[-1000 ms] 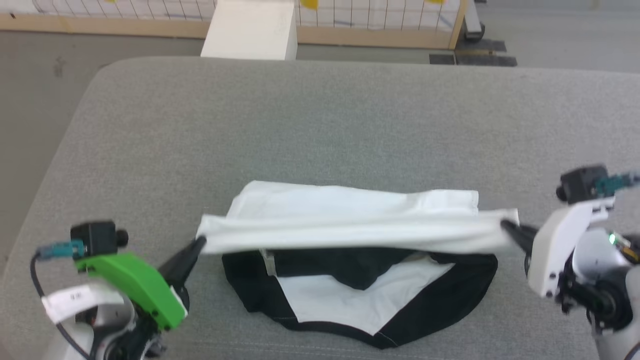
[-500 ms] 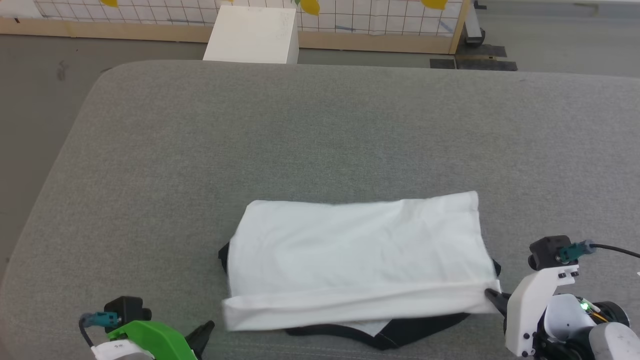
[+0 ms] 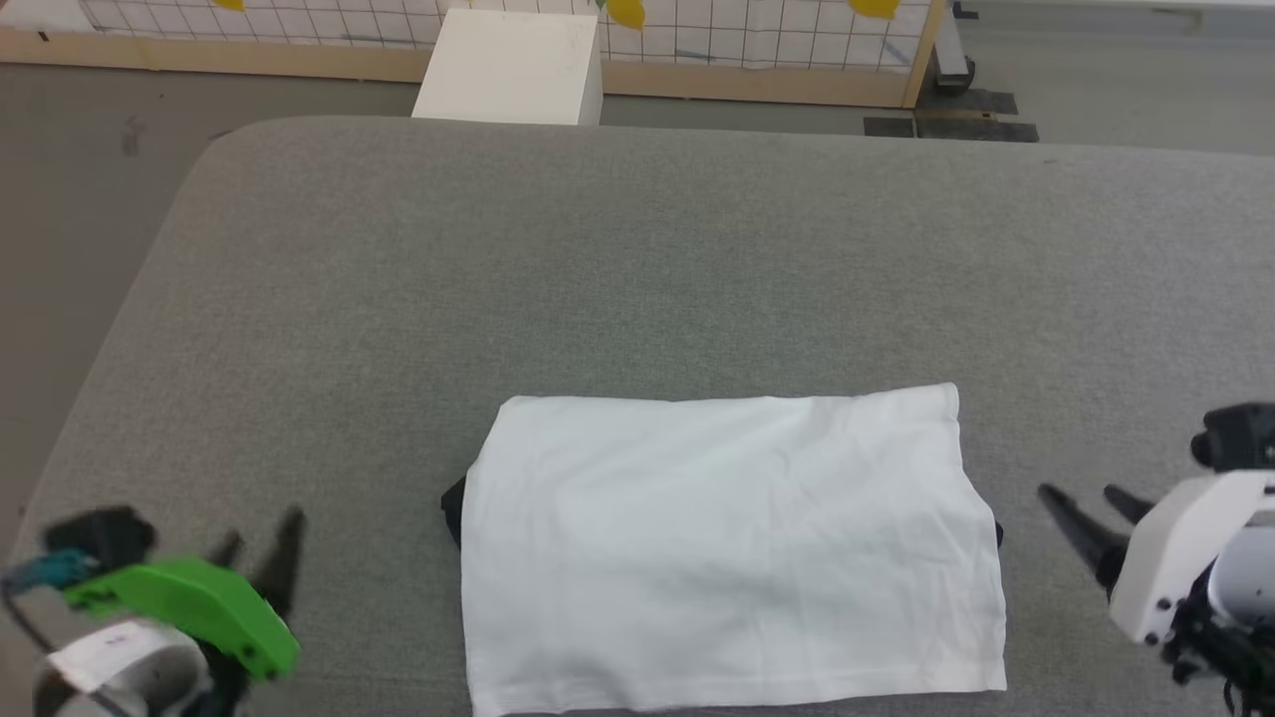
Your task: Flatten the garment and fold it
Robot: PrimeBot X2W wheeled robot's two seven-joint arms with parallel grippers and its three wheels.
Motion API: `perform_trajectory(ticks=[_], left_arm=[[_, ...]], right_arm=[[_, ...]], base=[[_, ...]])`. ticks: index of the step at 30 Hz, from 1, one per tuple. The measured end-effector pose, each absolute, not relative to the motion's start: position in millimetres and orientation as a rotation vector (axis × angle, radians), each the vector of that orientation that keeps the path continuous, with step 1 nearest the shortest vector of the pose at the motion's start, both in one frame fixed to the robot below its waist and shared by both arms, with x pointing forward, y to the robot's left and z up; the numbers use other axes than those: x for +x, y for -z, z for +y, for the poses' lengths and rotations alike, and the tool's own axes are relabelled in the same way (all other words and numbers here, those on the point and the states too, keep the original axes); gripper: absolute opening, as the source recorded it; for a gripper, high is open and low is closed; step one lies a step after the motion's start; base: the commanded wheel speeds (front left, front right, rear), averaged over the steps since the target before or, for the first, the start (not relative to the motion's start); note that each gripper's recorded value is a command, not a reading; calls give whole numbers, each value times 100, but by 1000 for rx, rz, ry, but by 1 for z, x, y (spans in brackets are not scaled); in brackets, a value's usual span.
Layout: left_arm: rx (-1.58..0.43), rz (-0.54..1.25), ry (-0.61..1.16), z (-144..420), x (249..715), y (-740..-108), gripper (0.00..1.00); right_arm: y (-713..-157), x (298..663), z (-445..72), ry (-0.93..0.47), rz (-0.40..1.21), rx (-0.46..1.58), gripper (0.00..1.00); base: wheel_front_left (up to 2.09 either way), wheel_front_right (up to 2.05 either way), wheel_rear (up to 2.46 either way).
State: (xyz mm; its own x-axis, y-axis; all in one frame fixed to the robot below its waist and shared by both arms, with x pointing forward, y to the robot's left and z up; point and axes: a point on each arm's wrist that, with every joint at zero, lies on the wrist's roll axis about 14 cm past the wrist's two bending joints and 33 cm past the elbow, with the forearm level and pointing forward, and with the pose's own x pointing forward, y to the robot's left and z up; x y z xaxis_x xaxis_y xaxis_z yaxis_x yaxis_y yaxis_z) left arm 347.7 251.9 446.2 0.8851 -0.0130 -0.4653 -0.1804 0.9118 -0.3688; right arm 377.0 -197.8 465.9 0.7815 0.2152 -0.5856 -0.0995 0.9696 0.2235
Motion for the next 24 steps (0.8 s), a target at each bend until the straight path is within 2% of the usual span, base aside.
perform_trajectory(ticks=[6, 11, 19, 24], left_arm=[[-294, 75, -77, 263, 383, -523, 100], [-213, -148, -68, 257, 395, -553, 100], [-180, -170, -87, 252, 404, -543, 100], [-167, -170, -110, 257, 406, -538, 100]], right_arm=[[-476, 405, -196, -174, 665, 136, 100], [-445, 418, -183, -197, 806, 64, 100], [-383, 415, -154, -275, 1024, -25, 100], [-365, 420, -141, -318, 1065, -73, 100]], base=[[0, 0, 0], [0, 0, 0], [0, 0, 0], [0, 0, 0]])
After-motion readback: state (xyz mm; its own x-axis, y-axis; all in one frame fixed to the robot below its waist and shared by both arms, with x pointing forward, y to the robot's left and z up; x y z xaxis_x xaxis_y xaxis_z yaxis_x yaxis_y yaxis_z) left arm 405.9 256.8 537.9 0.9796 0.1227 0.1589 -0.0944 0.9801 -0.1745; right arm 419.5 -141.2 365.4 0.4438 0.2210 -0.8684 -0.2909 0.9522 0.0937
